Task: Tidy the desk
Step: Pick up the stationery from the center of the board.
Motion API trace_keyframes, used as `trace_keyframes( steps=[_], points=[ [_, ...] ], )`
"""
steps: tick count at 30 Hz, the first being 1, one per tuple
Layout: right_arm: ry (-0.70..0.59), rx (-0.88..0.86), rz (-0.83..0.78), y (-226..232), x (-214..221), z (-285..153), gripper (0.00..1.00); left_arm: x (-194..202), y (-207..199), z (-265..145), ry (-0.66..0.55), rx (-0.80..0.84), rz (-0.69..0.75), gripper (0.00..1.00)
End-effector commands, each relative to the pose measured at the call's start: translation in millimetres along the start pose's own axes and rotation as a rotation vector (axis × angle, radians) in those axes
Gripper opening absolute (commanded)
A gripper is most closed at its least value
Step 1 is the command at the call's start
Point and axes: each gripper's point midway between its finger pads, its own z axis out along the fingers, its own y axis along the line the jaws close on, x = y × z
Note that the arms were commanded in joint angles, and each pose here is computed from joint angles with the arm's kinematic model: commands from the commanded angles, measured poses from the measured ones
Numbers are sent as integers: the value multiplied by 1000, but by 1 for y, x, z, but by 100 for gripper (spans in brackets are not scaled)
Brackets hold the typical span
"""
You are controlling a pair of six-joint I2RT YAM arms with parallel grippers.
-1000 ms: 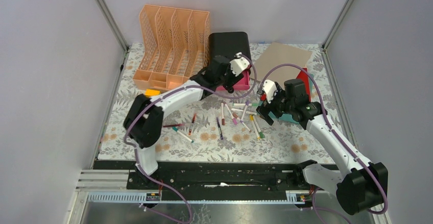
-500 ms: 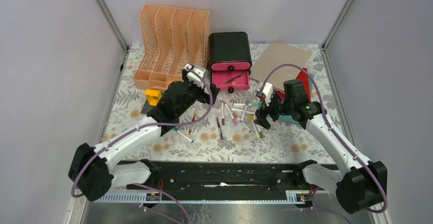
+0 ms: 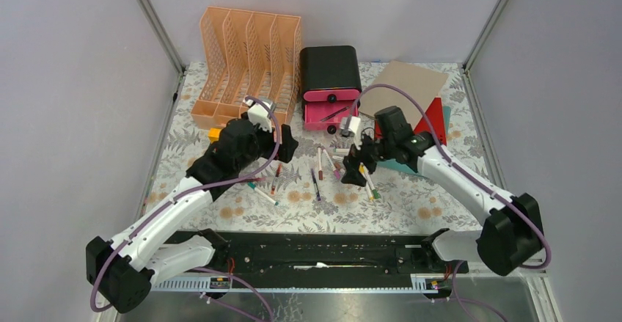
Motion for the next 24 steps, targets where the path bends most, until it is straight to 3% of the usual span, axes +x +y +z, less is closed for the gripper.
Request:
trace_keyframes(
  steps=[1,6,15,19,24],
  points=[
    [69,30,8,4,-13,22,100,-3,29,-18,13,-138,49,99],
    [104,87,48,4,-18,59,100,-4,70,-40,-29,-354,40,99],
    [192,265,246,-3,-8,124,100,-18,75,-56,-103,-374,26,99],
    [210,452,236,-19,-3,134,100,-19,77,-58,-106,-377,24,99],
    [221,457,231,-15,3,144,98,-19,78,-56,-104,-366,15,99]
  ],
)
